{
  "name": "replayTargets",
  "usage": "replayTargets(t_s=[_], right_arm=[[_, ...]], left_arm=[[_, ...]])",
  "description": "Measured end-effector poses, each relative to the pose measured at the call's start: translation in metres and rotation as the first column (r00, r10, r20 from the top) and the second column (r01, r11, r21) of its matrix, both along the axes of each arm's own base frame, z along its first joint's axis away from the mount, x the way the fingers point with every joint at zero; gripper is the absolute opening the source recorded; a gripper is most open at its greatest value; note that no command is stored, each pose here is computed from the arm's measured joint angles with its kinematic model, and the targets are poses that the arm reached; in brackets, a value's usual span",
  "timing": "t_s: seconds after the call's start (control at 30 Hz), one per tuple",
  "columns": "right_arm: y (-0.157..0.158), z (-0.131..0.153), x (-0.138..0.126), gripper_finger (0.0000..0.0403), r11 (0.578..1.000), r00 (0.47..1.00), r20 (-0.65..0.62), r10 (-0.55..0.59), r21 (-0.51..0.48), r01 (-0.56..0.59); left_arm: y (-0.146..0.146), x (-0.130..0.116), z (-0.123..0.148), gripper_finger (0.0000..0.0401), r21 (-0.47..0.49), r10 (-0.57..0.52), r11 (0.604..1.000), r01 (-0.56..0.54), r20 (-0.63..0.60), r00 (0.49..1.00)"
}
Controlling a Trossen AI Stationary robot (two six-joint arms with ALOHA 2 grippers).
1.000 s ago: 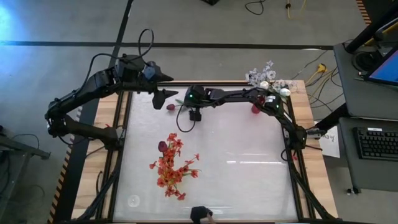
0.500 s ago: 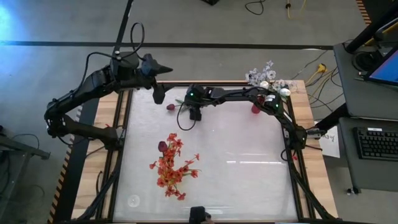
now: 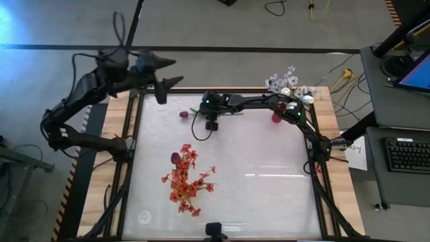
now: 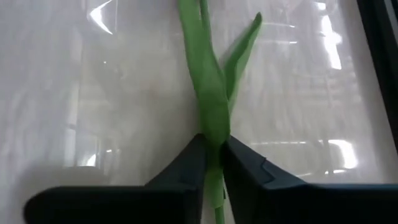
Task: Sort flowers into vase by color
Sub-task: Put the red tulip into the red vase
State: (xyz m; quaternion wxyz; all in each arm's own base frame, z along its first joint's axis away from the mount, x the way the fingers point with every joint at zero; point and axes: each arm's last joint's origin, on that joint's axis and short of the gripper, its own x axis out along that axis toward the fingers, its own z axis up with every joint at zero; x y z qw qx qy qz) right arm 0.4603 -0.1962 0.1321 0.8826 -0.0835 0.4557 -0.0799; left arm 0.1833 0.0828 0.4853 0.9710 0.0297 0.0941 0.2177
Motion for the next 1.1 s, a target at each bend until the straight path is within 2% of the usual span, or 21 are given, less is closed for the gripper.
replayTargets(t_s=[0.17, 0.4, 0.5, 0.63, 0.8, 1.0, 1.1], right_arm=[[-0.002, 0.000, -0.001, 0.0017, 1.000, 1.000, -0.007, 0.018, -0.018, -0.018], [-0.002, 0.019, -0.004, 0.0010, 0.999, 1.000, 0.020, 0.022, -0.037, -0.021], [-0.001, 0.041, -0.005, 0.0010, 0.999, 0.996, 0.081, 0.035, -0.041, -0.032], [0.000, 0.069, -0.009, 0.0010, 0.998, 0.981, 0.184, 0.061, 0.024, -0.066], [0.006, 0.112, -0.016, 0.0009, 0.997, 0.953, 0.293, 0.072, 0.008, -0.078], [0.017, 0.170, -0.033, 0.0009, 0.998, 0.903, 0.424, 0.066, -0.013, -0.066], [0.026, 0.198, -0.047, 0.0009, 0.994, 0.861, 0.500, 0.094, -0.007, -0.105]], left_arm=[[-0.005, -0.010, 0.018, 0.0295, 0.025, -0.002, 1.000, 0.000, 0.059, 0.998], [-0.007, -0.016, 0.023, 0.0295, 0.013, 0.001, 1.000, -0.002, 0.086, 0.996], [-0.009, -0.019, 0.023, 0.0295, 0.007, 0.002, 1.000, -0.002, 0.078, 0.997], [-0.009, -0.021, 0.021, 0.0295, -0.001, 0.014, 1.000, -0.014, 0.058, 0.998], [-0.010, -0.022, 0.019, 0.0295, -0.008, 0.014, 1.000, -0.014, 0.035, 0.999], [-0.009, -0.019, 0.006, 0.0295, 0.002, 0.001, 1.000, -0.001, -0.045, 0.999], [-0.011, -0.023, -0.001, 0.0295, -0.008, -0.004, 1.000, 0.004, -0.054, 0.999]])
